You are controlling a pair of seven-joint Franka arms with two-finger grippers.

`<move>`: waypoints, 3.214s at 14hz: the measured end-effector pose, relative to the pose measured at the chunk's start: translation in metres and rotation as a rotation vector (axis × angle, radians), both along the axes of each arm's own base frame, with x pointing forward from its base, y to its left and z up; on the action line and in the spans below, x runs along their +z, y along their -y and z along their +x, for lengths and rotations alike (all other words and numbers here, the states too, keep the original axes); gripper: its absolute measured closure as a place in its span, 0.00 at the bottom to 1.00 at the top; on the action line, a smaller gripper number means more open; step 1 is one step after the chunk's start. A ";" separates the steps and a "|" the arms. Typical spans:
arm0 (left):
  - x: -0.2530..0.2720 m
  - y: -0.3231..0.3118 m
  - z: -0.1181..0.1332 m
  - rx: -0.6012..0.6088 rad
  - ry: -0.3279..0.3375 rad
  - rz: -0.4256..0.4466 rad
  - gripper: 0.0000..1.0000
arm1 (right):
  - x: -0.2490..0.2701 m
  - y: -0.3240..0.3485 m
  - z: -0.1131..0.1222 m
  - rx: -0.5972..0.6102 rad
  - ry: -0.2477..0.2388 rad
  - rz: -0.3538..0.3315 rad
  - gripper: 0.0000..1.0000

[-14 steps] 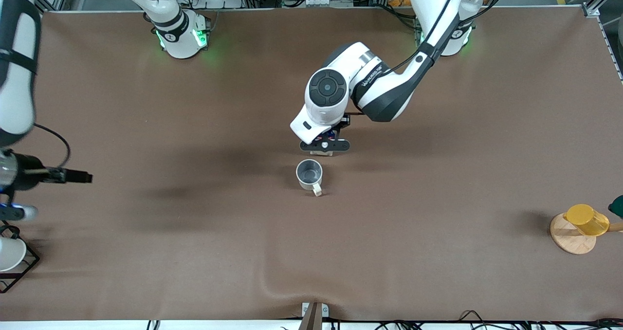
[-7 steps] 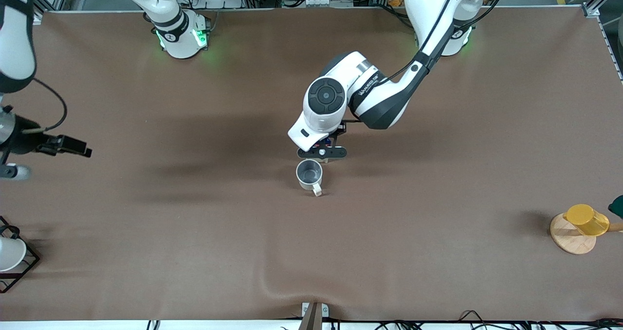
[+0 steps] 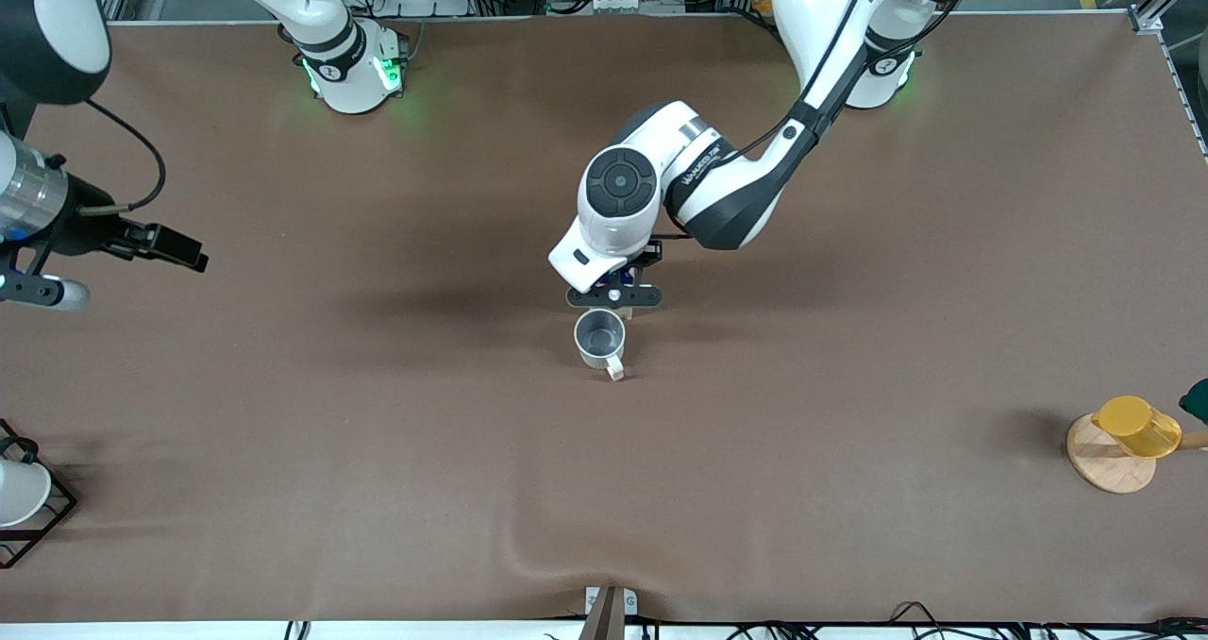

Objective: Place milk next to cup

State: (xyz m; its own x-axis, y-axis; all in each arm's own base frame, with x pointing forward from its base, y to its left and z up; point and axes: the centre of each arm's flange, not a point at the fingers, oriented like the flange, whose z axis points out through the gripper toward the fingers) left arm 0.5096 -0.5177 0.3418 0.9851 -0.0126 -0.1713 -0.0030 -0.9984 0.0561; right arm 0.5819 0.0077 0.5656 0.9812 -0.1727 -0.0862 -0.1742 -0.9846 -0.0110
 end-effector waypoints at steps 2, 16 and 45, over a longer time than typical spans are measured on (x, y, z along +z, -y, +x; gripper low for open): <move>-0.004 0.002 -0.001 -0.002 -0.001 0.000 0.28 | 0.008 0.004 0.003 0.004 0.017 -0.006 0.00; 0.297 -0.200 0.035 0.123 0.230 -0.057 0.00 | 0.044 0.024 0.004 0.075 0.011 0.002 0.00; 0.291 -0.456 0.058 0.130 0.158 0.049 0.00 | 0.034 0.061 -0.010 0.157 0.049 0.014 0.00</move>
